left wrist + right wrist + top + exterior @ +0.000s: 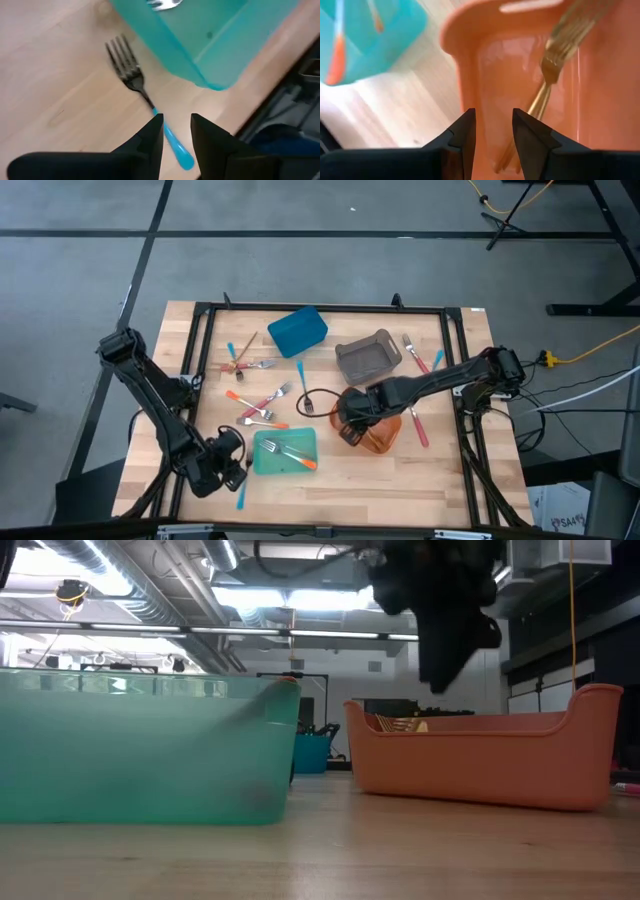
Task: Sort silverware by color (type)
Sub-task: Put the blue fork into the black bin
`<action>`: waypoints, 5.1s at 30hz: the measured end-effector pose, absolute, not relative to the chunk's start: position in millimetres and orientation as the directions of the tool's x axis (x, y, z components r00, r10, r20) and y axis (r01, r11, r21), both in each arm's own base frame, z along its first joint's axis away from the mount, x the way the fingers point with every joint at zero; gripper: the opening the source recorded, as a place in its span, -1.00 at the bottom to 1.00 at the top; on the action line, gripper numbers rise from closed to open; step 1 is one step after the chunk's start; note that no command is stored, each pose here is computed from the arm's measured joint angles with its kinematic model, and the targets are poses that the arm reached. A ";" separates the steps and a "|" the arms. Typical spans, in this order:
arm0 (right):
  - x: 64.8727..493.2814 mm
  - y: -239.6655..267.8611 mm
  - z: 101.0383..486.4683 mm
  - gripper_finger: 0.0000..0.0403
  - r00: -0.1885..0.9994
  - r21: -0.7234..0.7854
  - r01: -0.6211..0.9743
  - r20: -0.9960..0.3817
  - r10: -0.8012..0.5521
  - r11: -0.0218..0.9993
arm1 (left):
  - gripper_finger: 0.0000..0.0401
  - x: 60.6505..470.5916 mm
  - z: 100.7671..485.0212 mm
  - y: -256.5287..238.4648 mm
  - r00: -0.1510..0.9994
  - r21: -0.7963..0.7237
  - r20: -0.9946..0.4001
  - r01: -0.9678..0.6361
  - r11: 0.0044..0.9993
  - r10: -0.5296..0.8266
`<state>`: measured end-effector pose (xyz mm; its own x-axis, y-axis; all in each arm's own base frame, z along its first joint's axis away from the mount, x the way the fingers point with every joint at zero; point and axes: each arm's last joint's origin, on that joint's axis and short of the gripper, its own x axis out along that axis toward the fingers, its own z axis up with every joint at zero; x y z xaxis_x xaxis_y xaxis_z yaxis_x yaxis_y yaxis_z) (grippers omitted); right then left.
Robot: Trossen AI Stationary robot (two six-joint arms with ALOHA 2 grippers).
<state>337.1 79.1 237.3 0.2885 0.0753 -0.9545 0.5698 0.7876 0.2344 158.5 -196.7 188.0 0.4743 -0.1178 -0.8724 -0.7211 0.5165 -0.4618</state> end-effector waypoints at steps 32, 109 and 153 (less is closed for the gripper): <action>349.6 132.9 303.1 -0.43 0.570 0.327 0.325 -0.816 0.092 0.887 | -0.54 186.6 135.1 -201.8 0.316 -0.317 -0.945 -0.836 0.448 -0.079; 294.8 104.4 355.4 -0.43 0.624 -0.063 0.320 -0.737 -0.260 0.945 | -0.98 144.4 257.8 -123.8 0.768 -0.572 -0.610 -0.597 0.562 0.195; 426.5 70.9 322.4 -0.43 0.904 -0.140 0.292 -0.282 -0.321 0.946 | -0.98 237.3 295.5 -70.8 0.792 -0.321 -0.141 -0.605 0.729 0.594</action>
<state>426.5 70.9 322.4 0.9041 -0.3210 -0.2822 0.2922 0.9461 -0.1400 237.3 -70.8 295.5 0.7916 0.5945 -0.1413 -0.6047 0.7290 -0.3209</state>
